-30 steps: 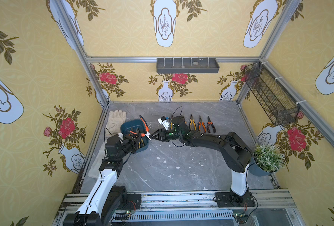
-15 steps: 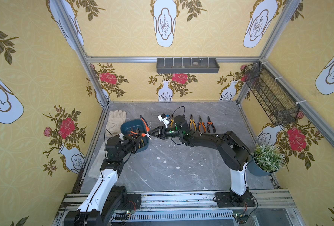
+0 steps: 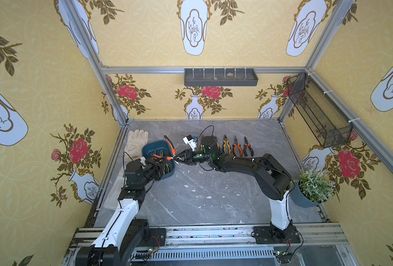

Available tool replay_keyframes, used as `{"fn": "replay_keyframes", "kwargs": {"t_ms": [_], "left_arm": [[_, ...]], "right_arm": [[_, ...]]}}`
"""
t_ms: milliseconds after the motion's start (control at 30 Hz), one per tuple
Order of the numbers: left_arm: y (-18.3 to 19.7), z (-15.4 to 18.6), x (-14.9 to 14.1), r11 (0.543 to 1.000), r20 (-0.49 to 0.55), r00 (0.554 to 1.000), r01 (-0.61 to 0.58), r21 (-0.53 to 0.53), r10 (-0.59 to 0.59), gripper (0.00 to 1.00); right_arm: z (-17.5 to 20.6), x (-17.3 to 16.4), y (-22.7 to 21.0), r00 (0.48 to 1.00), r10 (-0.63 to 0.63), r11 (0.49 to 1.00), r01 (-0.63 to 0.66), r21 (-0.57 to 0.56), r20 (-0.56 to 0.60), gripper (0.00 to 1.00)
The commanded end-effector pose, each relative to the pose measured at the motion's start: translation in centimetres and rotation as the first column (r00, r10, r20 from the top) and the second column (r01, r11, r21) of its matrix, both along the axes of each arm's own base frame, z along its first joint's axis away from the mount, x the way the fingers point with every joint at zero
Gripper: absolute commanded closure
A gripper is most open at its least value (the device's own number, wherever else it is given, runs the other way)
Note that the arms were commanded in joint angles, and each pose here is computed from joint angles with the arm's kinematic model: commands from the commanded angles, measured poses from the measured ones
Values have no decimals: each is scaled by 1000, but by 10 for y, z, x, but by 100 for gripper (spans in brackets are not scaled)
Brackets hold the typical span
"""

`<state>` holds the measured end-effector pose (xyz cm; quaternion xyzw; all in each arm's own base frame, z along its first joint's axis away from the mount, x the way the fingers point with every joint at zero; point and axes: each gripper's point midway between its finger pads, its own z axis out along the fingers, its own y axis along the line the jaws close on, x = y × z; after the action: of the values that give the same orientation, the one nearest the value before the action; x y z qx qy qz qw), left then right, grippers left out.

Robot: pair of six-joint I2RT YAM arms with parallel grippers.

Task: Take the pliers out of the storage box
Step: Pick up the pliers from the storage box.

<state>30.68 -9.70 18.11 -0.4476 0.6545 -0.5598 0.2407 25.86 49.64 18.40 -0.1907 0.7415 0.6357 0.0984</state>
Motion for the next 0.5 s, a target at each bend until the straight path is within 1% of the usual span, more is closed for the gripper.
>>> {"fn": "replay_keyframes", "kwargs": {"t_ms": [0,67,167,367,467], "left_arm": [[-1,15,3,1000,73,997,9,-9,-8,100],[-2,15,3,1000,73,997,10,-11,-9,100],[-2,17,3,1000,78,997,9,-14,-8,100],[-2,16,3,1000,78,997,12,-21,-10,100],[-2,17,3,1000,79,997,12,-22,-10,100]], "right_arm": [[1,2,2,1000,-2,1000,1,4,21,67],[0,2,3,1000,-3,1000,3,0,22,69],[-1,3,4,1000,-2,1000,2,-9,24,77],[1,5,7,1000,3,1000,-3,-11,27,86],[1,5,8,1000,5,1000,-4,-16,27,92]]}}
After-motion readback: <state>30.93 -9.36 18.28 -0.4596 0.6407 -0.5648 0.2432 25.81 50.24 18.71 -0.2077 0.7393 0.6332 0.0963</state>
